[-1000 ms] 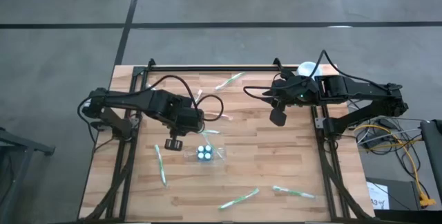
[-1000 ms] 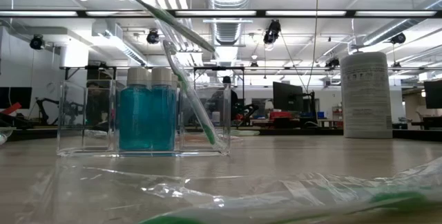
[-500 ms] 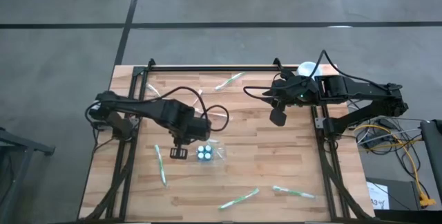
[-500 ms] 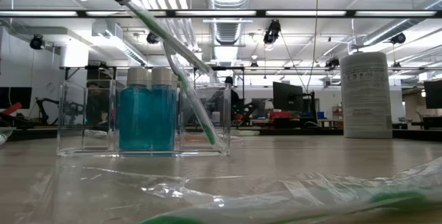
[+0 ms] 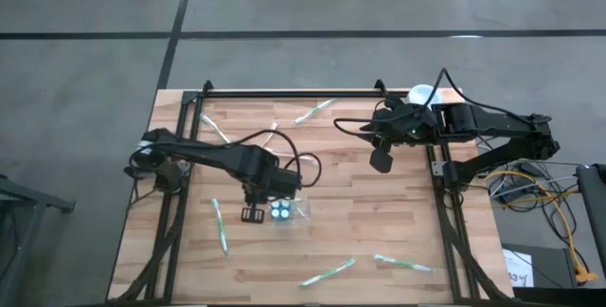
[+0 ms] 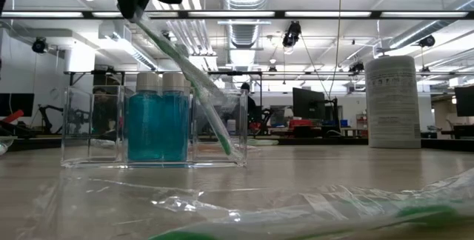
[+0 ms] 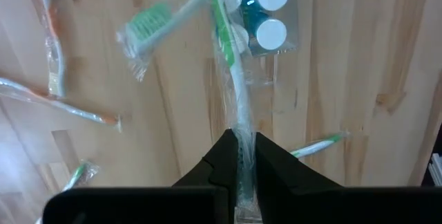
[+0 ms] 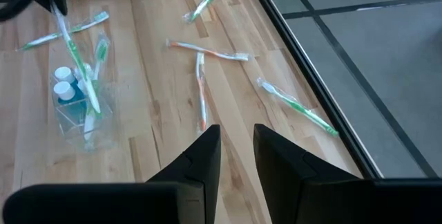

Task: Pick & Place toothbrushing station
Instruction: Put the green toothbrush into the transparent organizer

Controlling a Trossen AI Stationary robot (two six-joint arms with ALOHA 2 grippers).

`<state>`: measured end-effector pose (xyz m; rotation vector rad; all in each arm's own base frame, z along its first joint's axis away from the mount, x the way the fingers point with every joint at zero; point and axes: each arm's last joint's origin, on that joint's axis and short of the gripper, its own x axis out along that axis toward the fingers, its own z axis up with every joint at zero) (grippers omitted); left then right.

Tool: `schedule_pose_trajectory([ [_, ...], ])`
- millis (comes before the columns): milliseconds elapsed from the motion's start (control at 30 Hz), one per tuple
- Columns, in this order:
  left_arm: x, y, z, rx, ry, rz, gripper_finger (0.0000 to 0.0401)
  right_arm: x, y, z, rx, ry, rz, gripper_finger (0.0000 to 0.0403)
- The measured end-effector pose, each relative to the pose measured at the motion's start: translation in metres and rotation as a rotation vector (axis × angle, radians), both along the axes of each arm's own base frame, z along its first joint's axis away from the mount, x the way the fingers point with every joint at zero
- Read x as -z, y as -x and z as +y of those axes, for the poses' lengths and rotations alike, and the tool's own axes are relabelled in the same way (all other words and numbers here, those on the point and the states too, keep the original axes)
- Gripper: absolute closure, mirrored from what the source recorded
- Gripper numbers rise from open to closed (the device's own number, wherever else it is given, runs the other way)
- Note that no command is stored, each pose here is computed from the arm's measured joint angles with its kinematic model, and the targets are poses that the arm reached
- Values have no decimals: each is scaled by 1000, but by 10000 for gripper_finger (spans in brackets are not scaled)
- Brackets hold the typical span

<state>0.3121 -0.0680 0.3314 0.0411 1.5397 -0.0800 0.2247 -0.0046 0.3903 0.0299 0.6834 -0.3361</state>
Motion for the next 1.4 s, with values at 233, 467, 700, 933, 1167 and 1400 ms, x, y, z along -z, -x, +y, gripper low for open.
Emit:
schedule_pose_trajectory([
  [233, 4, -5, -2, -2, 42, 5, 366, 0, 0, 0, 0, 0, 0, 321],
  [467, 4, -9, -3, -20, 53, -42, 366, 0, 0, 0, 0, 0, 0, 321],
  [700, 8, -17, -4, -5, 54, -81, 366, 0, 0, 0, 0, 0, 0, 321],
  [933, 7, -24, -3, -10, 62, -138, 348, 0, 0, 0, 0, 0, 0, 321],
  [1167, 6, -29, -3, -5, 63, -196, 323, 0, 0, 0, 0, 0, 0, 321],
  [1400, 5, -33, -4, -7, 64, -242, 298, 0, 0, 0, 0, 0, 0, 321],
])
